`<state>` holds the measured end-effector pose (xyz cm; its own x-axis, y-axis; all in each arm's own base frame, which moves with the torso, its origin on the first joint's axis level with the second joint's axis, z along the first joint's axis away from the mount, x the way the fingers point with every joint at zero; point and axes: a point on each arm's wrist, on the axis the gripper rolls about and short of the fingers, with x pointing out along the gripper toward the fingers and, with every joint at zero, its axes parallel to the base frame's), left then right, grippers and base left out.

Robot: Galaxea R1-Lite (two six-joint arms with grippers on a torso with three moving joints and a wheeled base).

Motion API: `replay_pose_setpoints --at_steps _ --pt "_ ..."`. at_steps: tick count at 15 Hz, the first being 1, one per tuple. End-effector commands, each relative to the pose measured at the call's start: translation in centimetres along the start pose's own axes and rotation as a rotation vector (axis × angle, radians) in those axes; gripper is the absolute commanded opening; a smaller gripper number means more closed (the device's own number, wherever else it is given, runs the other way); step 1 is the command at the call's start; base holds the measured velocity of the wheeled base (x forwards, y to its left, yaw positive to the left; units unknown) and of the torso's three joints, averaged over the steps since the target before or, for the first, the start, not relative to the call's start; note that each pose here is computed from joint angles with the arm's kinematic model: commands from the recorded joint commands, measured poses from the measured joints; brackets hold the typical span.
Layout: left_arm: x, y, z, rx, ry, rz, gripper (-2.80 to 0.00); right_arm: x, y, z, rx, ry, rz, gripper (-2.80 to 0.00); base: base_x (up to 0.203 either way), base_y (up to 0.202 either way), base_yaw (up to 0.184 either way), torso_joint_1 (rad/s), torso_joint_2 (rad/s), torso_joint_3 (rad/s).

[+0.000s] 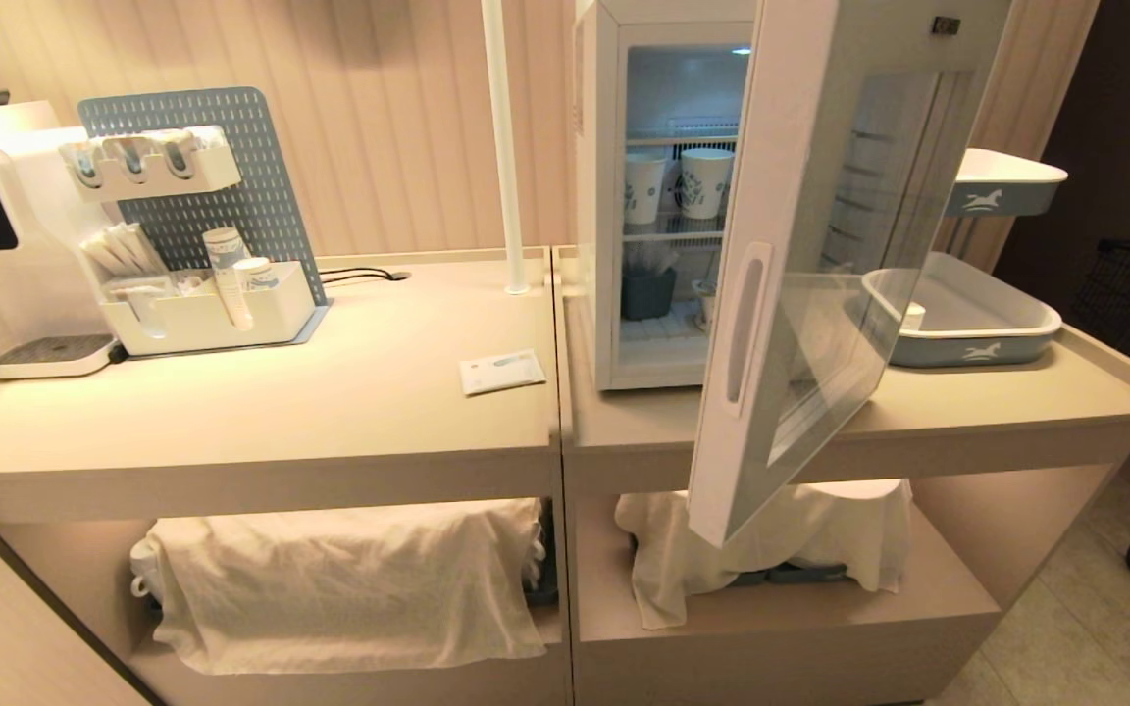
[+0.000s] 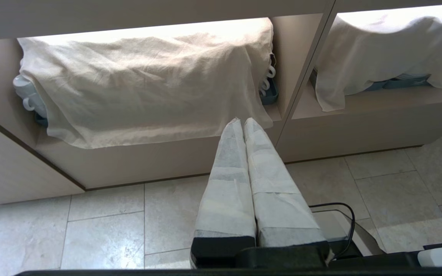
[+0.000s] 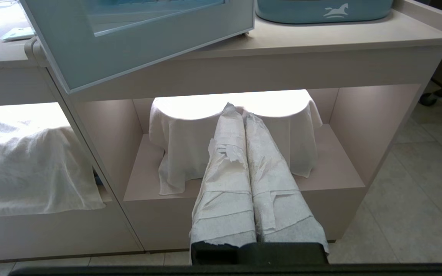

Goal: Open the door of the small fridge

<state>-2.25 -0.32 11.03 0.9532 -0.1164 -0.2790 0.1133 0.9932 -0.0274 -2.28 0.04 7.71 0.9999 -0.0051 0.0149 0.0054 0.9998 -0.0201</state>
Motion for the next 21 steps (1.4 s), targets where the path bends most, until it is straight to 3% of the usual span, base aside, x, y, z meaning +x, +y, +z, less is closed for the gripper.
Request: replay_pose_setpoints --at_steps 1,3,7,17,21 --pt "0.1 0.0 0.1 -0.001 0.004 -0.003 -2.8 0.1 0.0 -0.3 0.0 0.01 0.001 -2.8 0.0 0.0 0.0 0.0 0.0 0.0" --pt "0.0 0.0 1.7 0.007 -0.011 -0.024 -2.8 0.1 0.0 -0.3 0.0 0.01 0.001 -2.8 0.0 0.0 0.0 0.0 0.0 0.0" --pt "1.0 0.0 7.3 0.025 -0.007 -0.16 -2.8 0.1 0.0 -0.3 0.0 0.01 0.001 -2.8 0.0 0.0 0.0 0.0 0.0 0.0" --pt "8.7 -0.9 18.8 0.042 -0.007 -0.313 -2.8 0.1 0.0 -0.3 0.0 0.01 0.001 -2.8 0.0 0.0 0.0 0.0 0.0 0.0" --pt "12.1 -3.0 23.4 0.077 -0.052 -0.425 -2.8 0.1 0.0 -0.3 0.0 0.01 -0.001 -2.8 0.0 0.0 0.0 0.0 0.0 0.0"
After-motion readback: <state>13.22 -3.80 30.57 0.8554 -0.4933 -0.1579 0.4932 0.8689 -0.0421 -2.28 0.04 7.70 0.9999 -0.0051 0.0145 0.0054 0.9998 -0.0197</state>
